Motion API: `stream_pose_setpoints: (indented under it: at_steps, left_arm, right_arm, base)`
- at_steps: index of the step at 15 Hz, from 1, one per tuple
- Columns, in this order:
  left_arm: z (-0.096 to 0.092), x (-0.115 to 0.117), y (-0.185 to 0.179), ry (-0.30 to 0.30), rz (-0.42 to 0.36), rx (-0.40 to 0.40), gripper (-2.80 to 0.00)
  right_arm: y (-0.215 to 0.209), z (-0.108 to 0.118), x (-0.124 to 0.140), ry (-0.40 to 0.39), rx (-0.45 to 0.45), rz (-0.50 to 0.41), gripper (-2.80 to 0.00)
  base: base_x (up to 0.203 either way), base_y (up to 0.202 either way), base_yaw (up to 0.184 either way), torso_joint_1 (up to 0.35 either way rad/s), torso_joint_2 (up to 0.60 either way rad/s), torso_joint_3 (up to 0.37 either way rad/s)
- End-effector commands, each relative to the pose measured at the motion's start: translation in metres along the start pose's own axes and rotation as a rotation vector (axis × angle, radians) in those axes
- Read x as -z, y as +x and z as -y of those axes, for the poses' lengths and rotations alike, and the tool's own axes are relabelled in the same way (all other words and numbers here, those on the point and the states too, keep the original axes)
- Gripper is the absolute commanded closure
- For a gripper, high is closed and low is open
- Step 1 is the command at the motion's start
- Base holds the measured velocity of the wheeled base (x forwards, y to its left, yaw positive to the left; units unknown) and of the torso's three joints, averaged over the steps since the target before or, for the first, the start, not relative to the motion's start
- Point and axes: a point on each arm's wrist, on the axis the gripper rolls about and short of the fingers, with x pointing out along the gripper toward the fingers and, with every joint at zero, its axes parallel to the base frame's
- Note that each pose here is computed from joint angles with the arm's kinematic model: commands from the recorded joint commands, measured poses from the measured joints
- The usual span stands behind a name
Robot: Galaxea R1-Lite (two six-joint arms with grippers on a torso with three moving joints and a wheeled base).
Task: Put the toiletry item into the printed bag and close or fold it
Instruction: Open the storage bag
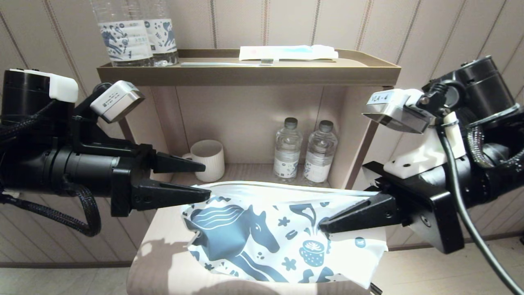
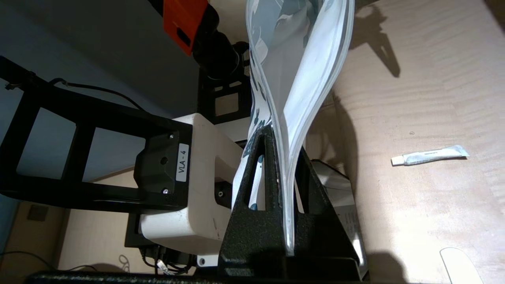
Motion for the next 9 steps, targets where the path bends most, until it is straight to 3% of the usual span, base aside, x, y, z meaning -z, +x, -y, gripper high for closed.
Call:
stream_pose_setpoints:
  at_steps: [1, 4, 9]
  left_arm:
    - [-0.010, -0.002, 0.001, -0.001, 0.007, 0.002, -2.80]
    - [-0.011, -0.006, 0.002, 0.039, 0.029, 0.071, -2.80]
    - [-0.013, 0.021, 0.009, 0.264, 0.011, 0.145, -2.80]
  right_arm:
    - [-0.001, -0.004, 0.000, -0.012, 0.007, -0.001, 0.00]
    - [0.004, 0.001, -0.002, -0.044, 0.012, 0.015, 0.00]
    - [0.005, 0.003, -0.001, -0.055, 0.015, 0.020, 0.00]
  base:
    - [0.000, 0.000, 0.000, 0.000, 0.00, 0.000]
    - [0.000, 0.000, 0.000, 0.000, 0.00, 0.000]
    - [0.000, 0.000, 0.000, 0.000, 0.00, 0.000]
